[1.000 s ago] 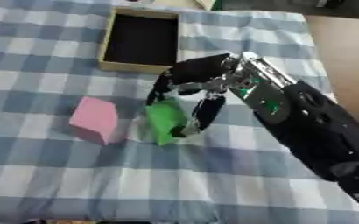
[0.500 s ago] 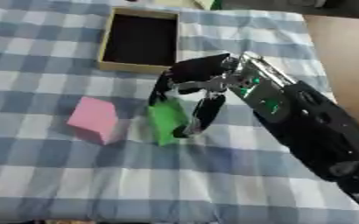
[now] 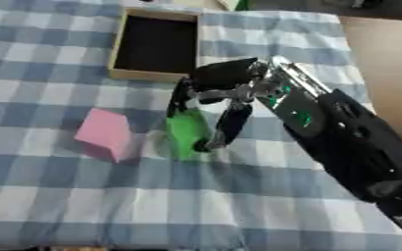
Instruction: Pick up objects on the table and place them in the box.
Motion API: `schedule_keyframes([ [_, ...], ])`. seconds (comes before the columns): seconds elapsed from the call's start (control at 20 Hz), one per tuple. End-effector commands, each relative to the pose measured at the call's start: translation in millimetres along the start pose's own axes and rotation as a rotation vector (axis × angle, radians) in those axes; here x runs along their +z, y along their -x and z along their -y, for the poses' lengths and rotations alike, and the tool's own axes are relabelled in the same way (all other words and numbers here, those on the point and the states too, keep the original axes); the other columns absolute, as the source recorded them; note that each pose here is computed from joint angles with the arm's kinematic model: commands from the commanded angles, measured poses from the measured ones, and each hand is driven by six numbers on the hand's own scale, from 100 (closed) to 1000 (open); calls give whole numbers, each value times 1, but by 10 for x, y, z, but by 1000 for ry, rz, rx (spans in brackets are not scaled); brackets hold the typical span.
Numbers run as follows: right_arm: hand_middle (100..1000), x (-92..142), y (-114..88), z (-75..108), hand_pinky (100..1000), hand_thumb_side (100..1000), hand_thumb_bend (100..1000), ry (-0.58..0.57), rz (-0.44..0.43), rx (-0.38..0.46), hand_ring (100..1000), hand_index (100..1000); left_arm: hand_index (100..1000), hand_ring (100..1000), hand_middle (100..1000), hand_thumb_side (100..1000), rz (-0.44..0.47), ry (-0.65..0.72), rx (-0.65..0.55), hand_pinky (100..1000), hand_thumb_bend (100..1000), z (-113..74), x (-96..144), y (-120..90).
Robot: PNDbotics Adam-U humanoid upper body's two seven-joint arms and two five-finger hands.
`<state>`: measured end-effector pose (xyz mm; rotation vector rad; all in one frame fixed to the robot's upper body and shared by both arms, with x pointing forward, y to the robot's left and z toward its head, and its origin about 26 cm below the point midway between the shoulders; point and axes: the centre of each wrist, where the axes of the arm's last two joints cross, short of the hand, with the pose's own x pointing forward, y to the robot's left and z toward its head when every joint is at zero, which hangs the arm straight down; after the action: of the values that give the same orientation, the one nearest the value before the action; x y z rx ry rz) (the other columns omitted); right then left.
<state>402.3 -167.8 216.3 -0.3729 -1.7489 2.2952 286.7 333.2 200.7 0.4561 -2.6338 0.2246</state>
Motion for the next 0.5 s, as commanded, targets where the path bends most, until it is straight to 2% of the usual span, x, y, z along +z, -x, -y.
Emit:
schedule_keyframes([
  [0.05, 318, 123, 27, 174, 764, 248, 123, 76, -34, 60, 674, 596, 740, 535, 614, 893, 35, 3, 2, 601, 100, -12, -78, -64],
  [0.35, 282, 188, 74, 263, 753, 222, 100, 183, -71, 84, 641, 558, 740, 535, 615, 892, 37, 3, -1, 601, 100, -20, -81, -65],
  [0.5, 289, 205, 103, 393, 754, 226, 100, 214, -88, 110, 642, 561, 740, 536, 615, 892, 38, 4, -2, 601, 100, -23, -84, -67],
])
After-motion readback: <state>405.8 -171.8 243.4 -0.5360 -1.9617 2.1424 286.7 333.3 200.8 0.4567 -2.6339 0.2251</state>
